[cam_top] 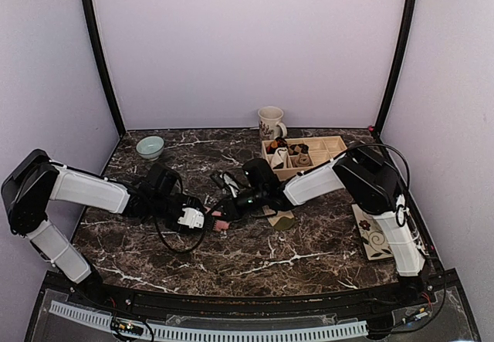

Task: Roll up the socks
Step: Pick up the sock from the center of the board.

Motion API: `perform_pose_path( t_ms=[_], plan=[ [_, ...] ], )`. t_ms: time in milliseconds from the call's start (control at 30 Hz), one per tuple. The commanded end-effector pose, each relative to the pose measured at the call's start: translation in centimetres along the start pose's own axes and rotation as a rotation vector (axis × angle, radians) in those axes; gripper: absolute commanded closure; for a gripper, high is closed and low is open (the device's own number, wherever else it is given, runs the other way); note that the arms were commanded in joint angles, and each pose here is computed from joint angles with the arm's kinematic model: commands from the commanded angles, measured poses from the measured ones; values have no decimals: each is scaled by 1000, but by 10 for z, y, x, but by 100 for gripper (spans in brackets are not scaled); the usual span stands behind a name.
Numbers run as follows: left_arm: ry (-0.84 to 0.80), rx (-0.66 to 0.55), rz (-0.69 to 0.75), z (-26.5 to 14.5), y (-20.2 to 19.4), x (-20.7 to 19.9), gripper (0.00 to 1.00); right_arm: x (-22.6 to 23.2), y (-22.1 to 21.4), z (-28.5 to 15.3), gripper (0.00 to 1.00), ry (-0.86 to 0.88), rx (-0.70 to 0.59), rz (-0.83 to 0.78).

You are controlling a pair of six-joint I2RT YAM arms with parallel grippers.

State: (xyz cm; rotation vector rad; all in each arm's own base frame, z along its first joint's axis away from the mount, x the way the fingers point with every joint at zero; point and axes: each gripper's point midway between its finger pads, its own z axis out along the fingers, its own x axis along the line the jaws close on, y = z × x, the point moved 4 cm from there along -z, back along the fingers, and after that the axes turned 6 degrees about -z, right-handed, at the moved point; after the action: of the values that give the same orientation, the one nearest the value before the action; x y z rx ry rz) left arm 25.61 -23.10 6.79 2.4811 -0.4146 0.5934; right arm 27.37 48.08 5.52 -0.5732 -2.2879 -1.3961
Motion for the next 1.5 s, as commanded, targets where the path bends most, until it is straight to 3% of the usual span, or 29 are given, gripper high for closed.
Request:
perform_pose_path(
  t_ms=[0, 133, 200, 300, 433, 467, 667, 700, 733, 933, 1067, 1167, 1333, 1467],
  plan=[
    [56, 47, 37, 11, -1, 7, 39, -25, -78, 12, 80, -52, 199, 185],
    [82, 68, 47, 17, -1, 13, 39, -22, -72, 12, 80, -28, 179, 211],
    [70, 86, 48, 21, -4, 13, 45, -19, -68, 12, 80, -9, 162, 227],
    [43, 118, 48, 28, -10, 10, 64, -13, -59, 10, 80, 21, 128, 246],
    [26, 150, 36, 35, -13, 14, 98, -7, -46, 3, 76, 23, 85, 249],
    [16, 146, 30, 35, -12, 14, 100, -6, -44, 0, 74, 8, 78, 241],
    [-67, 73, -42, 13, 10, 16, 100, -8, -16, -36, 53, -95, -2, 182],
    [-92, 65, -66, 7, 14, 17, 100, -8, -10, -43, 13, -111, -16, 167],
    [-123, 64, -90, 1, 16, 15, 100, -8, -5, -48, 2, -129, -24, 156],
    [-220, -35, -335, -50, 22, 42, 100, -2, 41, -104, 1, -335, -143, 15],
    [-280, -152, -518, -92, 37, 63, 100, 35, 95, -177, 1, -538, -410, -124],
    [-287, -231, -614, -113, 54, 80, 100, 43, 107, -214, 1, -654, -554, -34],
    [-268, -382, -793, -138, 85, 117, 100, 95, 149, -225, 1, -419, -650, -122],
    [-252, -457, -859, -153, 100, 137, 100, 118, 166, -219, 1, -367, -707, -153]
  ],
)
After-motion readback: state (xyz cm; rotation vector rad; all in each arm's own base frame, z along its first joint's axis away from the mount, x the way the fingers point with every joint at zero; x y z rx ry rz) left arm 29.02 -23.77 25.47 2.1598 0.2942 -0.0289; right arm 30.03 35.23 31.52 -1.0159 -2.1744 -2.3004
